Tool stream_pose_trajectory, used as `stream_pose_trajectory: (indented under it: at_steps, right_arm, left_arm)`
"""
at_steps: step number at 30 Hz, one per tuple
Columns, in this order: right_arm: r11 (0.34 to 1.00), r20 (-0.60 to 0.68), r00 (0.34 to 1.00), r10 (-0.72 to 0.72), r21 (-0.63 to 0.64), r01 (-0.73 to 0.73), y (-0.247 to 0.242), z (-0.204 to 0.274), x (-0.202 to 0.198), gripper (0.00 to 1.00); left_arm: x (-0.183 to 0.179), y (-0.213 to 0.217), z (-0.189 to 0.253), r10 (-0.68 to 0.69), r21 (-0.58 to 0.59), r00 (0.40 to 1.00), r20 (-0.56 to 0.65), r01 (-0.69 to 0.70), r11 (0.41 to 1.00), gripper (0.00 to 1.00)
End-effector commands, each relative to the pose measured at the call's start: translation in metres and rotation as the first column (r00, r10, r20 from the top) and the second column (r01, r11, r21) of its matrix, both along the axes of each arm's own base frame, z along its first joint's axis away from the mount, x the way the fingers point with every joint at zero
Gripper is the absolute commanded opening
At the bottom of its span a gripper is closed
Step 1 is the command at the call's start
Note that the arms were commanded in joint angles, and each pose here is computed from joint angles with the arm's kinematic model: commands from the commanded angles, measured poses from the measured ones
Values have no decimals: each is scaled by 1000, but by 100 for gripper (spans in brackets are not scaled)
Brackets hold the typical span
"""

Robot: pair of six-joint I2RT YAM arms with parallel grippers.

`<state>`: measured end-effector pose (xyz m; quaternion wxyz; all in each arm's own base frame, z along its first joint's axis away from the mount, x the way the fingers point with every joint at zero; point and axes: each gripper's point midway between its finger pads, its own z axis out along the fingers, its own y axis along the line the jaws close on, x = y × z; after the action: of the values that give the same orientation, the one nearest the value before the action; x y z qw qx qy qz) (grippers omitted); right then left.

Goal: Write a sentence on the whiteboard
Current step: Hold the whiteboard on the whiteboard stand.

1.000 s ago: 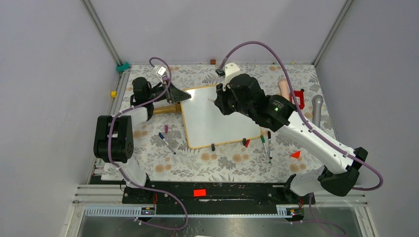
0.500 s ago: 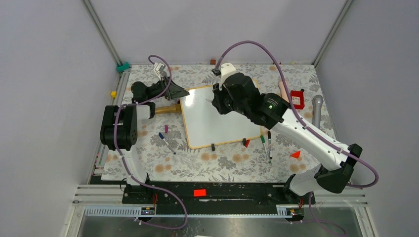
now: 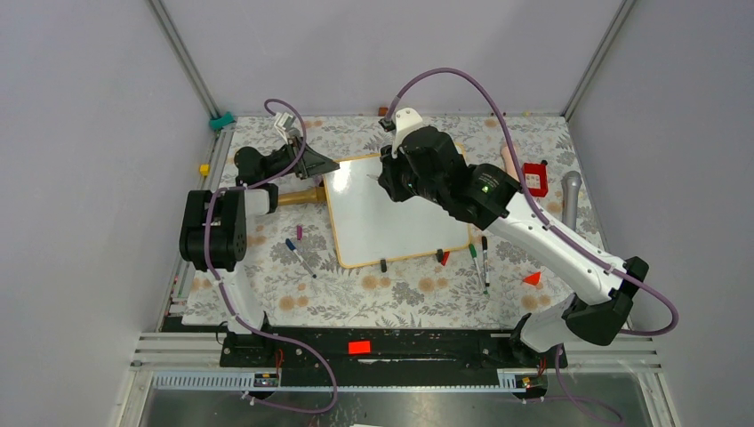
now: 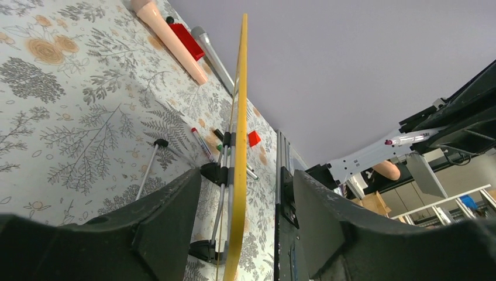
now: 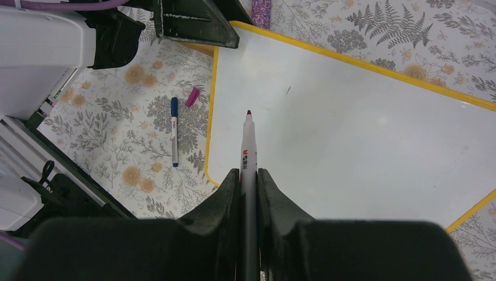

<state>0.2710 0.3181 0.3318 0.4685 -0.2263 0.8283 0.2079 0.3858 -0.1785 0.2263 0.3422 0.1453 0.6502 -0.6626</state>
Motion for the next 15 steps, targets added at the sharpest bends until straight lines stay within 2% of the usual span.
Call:
stream_pose_trajectory:
  at_steps: [1,11,15]
  right_arm:
    - [999,18,1000,5,45,-6,2,18,1,0]
    - [999,25,1000,10,37,-11,1,17,1,0]
    - [999,27,1000,12,35,-13,2,17,2,0]
  left_arm:
    - [5,7,26,57,-11,991,120,-56,998,59]
    - [-1,8,27,82,-6,971,225,-83,997,46]
    - [-5,8,23,86,9,951,297,-93,996,37]
